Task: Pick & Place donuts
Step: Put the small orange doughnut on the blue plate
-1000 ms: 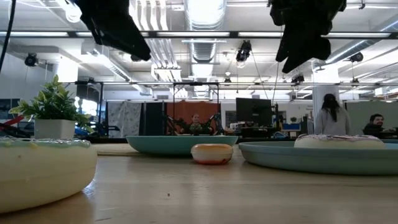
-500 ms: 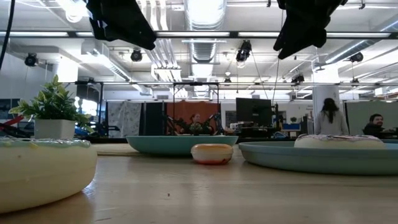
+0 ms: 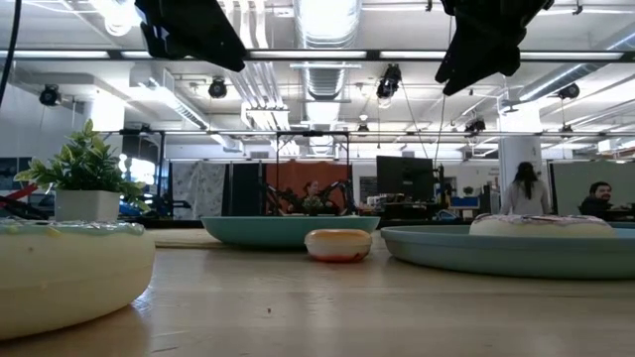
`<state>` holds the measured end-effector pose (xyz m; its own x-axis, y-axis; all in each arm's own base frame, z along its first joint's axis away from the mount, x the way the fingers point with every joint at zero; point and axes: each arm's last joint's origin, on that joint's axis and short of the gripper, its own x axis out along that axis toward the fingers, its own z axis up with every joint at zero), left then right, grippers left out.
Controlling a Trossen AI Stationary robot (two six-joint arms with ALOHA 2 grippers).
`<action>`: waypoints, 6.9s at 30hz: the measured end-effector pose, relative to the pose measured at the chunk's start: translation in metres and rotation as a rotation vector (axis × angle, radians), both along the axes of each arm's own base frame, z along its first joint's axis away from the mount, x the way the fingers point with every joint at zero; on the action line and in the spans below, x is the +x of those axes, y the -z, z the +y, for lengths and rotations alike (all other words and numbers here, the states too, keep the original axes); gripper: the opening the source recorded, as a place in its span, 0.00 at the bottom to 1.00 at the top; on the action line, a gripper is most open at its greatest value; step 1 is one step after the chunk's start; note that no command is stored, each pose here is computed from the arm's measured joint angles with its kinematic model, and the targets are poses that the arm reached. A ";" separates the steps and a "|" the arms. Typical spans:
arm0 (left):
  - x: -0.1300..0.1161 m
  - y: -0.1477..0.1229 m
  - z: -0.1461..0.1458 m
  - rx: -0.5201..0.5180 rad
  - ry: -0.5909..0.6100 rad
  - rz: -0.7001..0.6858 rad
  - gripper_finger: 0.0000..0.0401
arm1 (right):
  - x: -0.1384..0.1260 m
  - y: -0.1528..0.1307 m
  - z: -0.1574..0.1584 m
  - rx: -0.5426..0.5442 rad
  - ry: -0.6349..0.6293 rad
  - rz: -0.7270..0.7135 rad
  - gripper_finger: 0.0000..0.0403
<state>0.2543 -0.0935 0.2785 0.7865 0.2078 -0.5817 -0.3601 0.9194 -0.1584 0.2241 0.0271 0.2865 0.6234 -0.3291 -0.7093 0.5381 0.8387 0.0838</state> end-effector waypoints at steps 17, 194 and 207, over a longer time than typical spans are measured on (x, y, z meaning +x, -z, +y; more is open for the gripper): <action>0.000 0.000 0.000 0.016 0.013 0.005 0.18 | 0.000 0.000 0.000 0.002 0.001 -0.002 0.48; 0.140 0.111 -0.048 0.354 0.377 0.453 0.01 | -0.015 0.022 -0.004 -0.012 -0.178 0.261 0.48; 0.110 -0.022 -0.020 -0.121 0.368 0.267 0.00 | 0.001 0.004 0.001 -0.092 -0.350 0.031 0.48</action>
